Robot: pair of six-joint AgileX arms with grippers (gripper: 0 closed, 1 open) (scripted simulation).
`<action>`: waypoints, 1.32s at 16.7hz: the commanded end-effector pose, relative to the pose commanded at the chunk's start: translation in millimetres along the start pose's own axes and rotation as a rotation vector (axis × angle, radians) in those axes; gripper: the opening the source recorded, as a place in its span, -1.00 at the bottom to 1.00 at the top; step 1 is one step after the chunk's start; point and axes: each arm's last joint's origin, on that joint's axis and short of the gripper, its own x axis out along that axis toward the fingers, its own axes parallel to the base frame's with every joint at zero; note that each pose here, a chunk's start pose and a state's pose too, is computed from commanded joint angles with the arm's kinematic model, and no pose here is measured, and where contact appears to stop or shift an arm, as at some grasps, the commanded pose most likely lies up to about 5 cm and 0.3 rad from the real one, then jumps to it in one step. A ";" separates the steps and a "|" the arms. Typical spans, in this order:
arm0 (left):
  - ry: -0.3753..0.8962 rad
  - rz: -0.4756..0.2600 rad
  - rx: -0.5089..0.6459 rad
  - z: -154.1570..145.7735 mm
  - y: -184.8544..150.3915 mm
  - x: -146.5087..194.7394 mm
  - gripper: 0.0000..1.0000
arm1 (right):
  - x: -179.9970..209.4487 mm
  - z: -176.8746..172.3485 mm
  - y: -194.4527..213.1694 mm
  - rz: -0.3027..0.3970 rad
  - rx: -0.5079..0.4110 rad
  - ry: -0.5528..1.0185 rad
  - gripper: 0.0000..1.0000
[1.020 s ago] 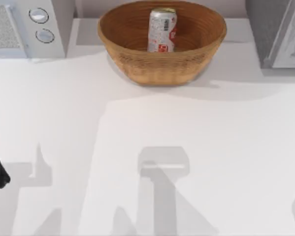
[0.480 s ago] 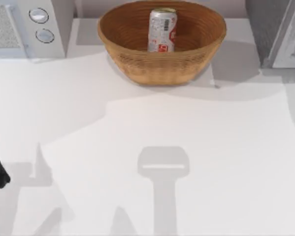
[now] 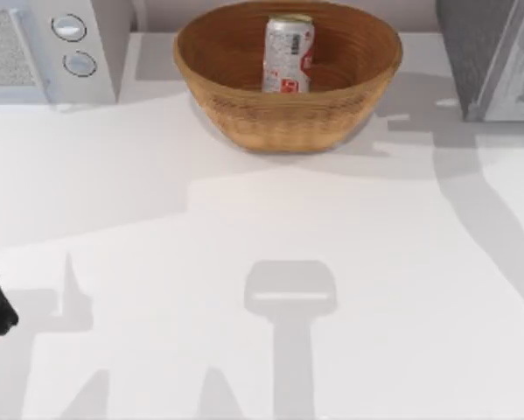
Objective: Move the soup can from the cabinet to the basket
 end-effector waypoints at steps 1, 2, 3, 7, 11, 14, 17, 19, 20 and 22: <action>0.000 0.000 0.000 0.0 0.0 0.0 1.00 | -0.6 0.0 0.7 0.000 0.000 0.000 1.00; 0.000 0.000 0.000 0.0 0.0 0.0 1.00 | -0.6 0.0 0.7 0.000 0.000 0.000 1.00; 0.000 0.000 0.000 0.0 0.0 0.0 1.00 | -0.6 0.0 0.7 0.000 0.000 0.000 1.00; 0.000 0.000 0.000 0.0 0.0 0.0 1.00 | -2.5 6.5 -8.7 -0.040 -0.002 -0.021 1.00; 0.000 0.000 0.000 0.0 0.0 0.0 1.00 | 28.8 6.7 -8.6 -0.040 -0.003 -0.020 1.00; 0.000 0.000 0.000 0.0 0.0 0.0 1.00 | 42.6 5.8 -9.4 -0.041 -0.003 -0.019 1.00; 0.000 0.000 0.000 0.0 0.0 0.0 1.00 | 34.8 7.4 -9.5 -0.035 -0.003 -0.026 1.00; 0.000 0.000 0.000 0.0 0.0 0.0 1.00 | 33.0 6.9 -10.5 -0.034 -0.002 -0.027 1.00; 0.000 0.000 0.000 0.0 0.0 0.0 1.00 | 29.7 5.5 -12.7 -0.033 -0.001 -0.029 1.00; 0.000 0.000 0.000 0.0 0.0 0.0 1.00 | 19.3 -1.1 -19.6 -0.030 -0.001 -0.031 1.00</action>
